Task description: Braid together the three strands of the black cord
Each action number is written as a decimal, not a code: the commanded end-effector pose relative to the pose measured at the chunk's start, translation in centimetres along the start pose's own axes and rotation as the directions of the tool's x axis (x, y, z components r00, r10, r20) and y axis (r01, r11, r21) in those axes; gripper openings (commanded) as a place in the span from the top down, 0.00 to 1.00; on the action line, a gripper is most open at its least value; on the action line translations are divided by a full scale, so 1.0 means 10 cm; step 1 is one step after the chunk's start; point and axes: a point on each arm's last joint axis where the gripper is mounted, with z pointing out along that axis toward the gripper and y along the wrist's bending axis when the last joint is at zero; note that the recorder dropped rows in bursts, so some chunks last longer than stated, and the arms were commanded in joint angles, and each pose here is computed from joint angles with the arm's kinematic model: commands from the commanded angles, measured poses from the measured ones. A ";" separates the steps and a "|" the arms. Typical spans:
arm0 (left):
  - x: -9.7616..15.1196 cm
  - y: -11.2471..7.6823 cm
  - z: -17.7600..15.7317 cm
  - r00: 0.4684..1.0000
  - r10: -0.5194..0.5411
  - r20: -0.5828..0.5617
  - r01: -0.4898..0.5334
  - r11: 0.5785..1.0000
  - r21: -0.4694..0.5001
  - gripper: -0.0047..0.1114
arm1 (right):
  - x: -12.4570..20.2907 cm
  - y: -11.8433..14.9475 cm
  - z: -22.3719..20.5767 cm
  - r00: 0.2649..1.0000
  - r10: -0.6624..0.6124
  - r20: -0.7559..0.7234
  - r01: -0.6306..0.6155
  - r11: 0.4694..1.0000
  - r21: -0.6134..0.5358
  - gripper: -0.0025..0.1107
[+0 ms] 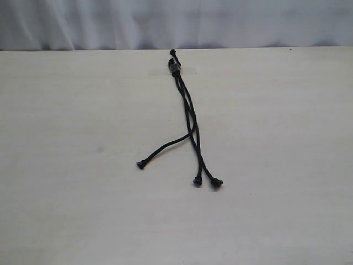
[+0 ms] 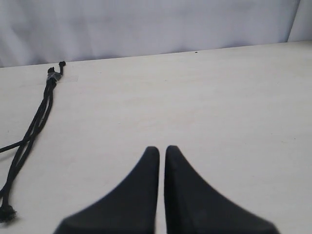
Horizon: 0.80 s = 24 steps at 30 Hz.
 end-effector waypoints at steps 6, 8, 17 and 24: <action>0.46 0.11 0.10 0.994 0.073 0.080 -0.067 0.995 -0.077 0.96 | 0.00 0.00 0.00 1.000 -0.002 0.016 0.002 1.000 0.006 0.94; 0.46 0.11 0.10 0.994 0.073 0.080 -0.067 0.995 -0.077 0.96 | 0.00 0.00 0.00 1.000 -0.002 0.016 0.002 1.000 0.006 0.94; 0.46 0.11 0.10 0.994 0.073 0.080 -0.067 0.995 -0.077 0.96 | 0.00 0.00 0.00 1.000 -0.002 0.016 0.002 1.000 0.006 0.94; 0.46 0.11 0.10 0.994 0.073 0.080 -0.067 0.995 -0.077 0.96 | 0.00 0.00 0.00 1.000 -0.002 0.016 0.002 1.000 0.006 0.94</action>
